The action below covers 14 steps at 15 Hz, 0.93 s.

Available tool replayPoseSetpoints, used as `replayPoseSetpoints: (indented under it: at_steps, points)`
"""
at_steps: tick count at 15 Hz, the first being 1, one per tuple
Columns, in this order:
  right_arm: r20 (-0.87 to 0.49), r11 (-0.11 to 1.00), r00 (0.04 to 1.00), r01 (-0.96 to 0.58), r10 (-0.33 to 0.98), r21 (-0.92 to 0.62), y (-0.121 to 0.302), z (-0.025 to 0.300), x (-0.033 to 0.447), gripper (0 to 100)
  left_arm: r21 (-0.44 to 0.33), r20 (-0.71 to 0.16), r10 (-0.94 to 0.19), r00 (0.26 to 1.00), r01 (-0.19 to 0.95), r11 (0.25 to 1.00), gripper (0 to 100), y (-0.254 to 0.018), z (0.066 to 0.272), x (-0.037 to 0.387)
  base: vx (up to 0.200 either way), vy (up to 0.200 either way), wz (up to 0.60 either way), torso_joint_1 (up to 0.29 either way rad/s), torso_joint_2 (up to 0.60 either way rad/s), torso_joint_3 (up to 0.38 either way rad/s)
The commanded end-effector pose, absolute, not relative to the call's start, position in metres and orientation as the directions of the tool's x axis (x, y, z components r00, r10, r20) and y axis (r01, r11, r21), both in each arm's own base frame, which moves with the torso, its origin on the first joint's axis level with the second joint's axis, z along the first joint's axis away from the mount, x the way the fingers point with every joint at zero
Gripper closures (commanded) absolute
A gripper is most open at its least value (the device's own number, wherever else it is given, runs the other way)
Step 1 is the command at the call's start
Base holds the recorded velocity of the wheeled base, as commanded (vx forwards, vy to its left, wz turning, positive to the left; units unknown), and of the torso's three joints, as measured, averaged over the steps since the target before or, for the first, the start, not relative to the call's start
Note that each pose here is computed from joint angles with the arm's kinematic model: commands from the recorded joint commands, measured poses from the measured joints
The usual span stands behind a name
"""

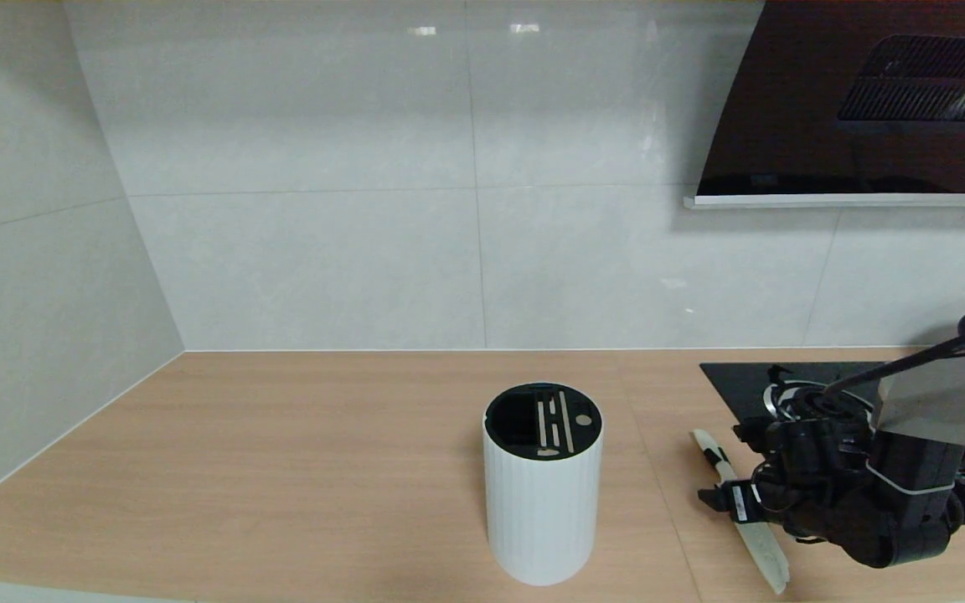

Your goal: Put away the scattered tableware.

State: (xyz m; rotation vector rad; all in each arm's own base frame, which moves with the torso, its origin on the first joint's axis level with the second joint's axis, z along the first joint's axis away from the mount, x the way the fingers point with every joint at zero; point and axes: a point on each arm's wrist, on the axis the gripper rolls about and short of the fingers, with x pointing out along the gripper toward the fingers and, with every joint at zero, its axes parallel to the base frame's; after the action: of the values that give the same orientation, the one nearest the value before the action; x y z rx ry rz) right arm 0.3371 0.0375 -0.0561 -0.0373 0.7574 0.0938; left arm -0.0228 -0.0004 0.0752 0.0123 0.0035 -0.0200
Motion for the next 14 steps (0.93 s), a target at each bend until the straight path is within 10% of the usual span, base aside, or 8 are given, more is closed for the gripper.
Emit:
replayPoseSetpoints:
  at_steps: [1,7,8,14]
  points:
    - [-0.691,0.995,0.72,-0.098,0.07,-0.001,0.0377,-0.058,0.3373,0,0.012,-0.003,-0.02,1.0,0.02,1.0,0,-0.0004,0.0752,-0.0228,0.0,0.0,0.0,0.0,0.0,0.0]
    - [-0.697,0.996,0.714,-0.095,0.066,-0.003,0.0366,-0.0611,0.3369,0,0.011,-0.003,-0.02,1.0,0.02,1.0,0,-0.0004,0.0752,-0.0228,0.0,0.0,0.0,0.0,0.0,0.0]
    - [-0.699,0.996,0.712,-0.095,0.065,-0.003,0.0365,-0.0622,0.3367,100,0.011,-0.003,-0.02,1.0,0.02,1.0,0,-0.0004,0.0752,-0.0228,0.0,0.0,0.0,0.0,0.0,0.0]
    - [-0.697,0.997,0.717,-0.074,0.035,-0.027,0.0366,-0.0644,0.339,100,0.011,-0.003,-0.02,1.0,0.02,1.0,0,-0.0004,0.0752,-0.0228,0.0,0.0,0.0,0.0,0.0,0.0]
